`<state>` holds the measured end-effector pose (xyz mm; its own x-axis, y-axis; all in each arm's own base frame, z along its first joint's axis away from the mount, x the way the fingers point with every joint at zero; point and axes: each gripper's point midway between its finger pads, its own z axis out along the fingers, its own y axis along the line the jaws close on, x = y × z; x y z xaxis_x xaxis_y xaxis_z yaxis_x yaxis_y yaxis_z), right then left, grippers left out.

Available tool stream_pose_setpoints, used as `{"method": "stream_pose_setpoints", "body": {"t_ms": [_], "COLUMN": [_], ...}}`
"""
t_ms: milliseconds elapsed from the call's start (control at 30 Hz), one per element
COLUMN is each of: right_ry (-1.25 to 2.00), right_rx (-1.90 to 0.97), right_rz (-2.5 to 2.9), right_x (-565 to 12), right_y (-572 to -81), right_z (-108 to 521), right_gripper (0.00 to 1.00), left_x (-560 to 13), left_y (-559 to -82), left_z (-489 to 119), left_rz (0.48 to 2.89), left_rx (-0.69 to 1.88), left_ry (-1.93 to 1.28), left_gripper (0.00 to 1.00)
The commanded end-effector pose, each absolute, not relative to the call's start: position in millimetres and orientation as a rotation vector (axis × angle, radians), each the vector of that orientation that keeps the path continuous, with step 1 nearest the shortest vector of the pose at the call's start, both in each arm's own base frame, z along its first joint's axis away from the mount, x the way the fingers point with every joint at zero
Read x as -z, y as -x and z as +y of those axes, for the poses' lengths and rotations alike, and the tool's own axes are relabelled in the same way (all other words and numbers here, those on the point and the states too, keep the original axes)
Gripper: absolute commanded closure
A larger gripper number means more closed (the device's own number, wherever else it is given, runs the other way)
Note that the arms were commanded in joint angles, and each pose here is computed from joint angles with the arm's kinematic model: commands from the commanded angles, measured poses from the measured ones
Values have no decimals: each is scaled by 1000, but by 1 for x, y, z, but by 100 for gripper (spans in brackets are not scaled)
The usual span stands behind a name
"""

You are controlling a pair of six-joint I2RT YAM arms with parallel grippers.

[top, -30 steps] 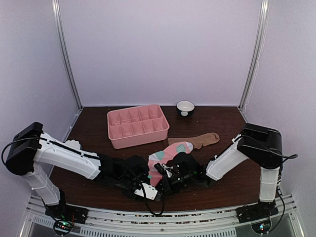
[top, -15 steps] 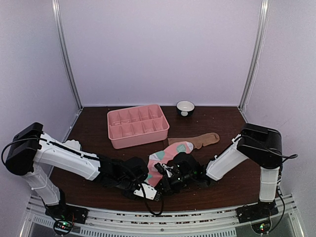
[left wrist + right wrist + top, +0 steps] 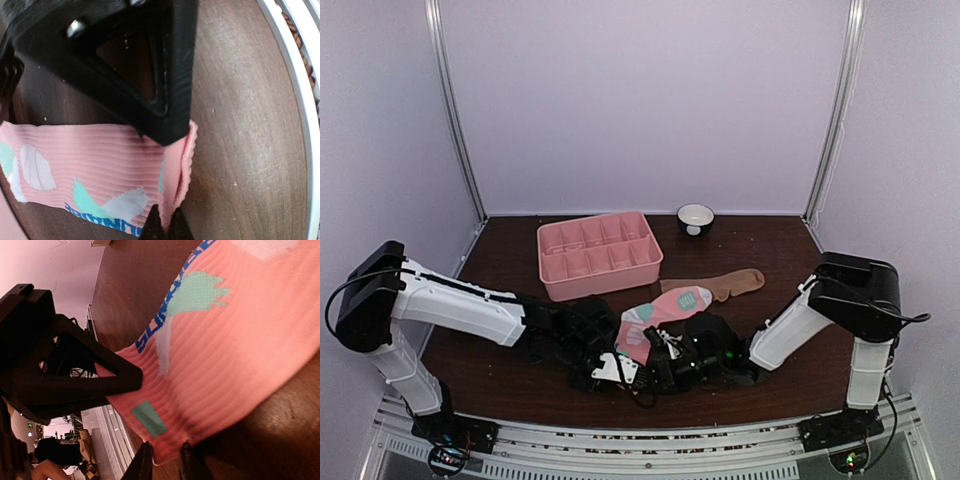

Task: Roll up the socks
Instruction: Roll the sock at the center of the board.

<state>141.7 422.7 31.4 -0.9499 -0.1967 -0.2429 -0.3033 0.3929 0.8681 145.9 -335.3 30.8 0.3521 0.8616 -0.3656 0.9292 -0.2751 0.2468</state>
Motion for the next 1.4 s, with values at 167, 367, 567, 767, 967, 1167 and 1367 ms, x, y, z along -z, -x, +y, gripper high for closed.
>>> {"method": "stream_pose_setpoints", "body": {"t_ms": [167,367,567,767,967,1167,1367], "right_ry": [428,381,391,56,151,234,237], "right_rx": [-1407,-1186,-826,-680,-598,-579,-506], "right_rz": [2380,2231,2050,2106,2195,2220,2396], "right_x": [-46,-70,-130,-119,-109,-117,-58], "right_y": [-164,-184,-212,-246,-266,-295,-311], "right_z": [393,359,326,268,275,318,345], "right_gripper": [77,76,1,0,22,48,74], "left_x": [-23,-16,-21,-23,-23,-21,-23], "left_y": [-141,-144,-147,-148,-148,-146,-146], "left_z": [-334,-332,-332,-333,-334,-333,-332], "left_rz": [1842,1919,1963,1985,1981,2007,1999], "left_rx": [564,596,685,747,758,772,769], "left_ry": [-2202,-2196,-2157,-2132,-2135,-2140,-2146], "left_gripper": [100,100,100,100,100,100,100]}}
